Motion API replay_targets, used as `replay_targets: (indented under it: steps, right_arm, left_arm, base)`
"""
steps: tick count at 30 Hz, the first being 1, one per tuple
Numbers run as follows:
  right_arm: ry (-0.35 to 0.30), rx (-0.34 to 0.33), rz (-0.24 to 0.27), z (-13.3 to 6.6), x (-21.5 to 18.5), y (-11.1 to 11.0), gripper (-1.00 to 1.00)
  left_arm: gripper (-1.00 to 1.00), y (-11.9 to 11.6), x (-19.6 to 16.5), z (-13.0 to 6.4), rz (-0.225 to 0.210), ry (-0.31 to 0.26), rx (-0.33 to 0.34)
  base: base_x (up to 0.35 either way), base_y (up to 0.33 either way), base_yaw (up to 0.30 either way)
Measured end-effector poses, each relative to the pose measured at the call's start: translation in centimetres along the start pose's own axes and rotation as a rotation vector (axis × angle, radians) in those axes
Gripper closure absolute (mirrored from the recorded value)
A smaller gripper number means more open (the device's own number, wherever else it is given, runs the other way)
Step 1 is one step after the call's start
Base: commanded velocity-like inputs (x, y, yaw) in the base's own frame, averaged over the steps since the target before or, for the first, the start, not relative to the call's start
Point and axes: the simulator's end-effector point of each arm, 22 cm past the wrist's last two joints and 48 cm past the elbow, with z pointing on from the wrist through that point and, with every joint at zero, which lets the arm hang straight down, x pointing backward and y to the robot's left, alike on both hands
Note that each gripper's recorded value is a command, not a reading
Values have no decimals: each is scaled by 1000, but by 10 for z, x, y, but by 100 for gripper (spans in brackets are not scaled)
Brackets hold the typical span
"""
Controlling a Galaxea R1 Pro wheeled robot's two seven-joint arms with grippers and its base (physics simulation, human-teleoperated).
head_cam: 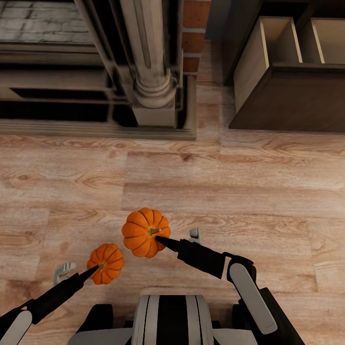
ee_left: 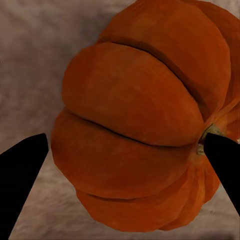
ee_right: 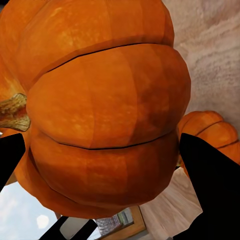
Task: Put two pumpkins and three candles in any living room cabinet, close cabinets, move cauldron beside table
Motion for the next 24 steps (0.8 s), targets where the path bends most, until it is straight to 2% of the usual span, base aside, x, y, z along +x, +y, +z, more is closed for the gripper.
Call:
replay_targets:
  steps: [24]
  right_arm:
    - [1, -4, -5, 0, 0, 5, 100]
  left_arm:
    - [100, -5, -2, 0, 3, -15, 9]
  base:
    - [0, 0, 0]
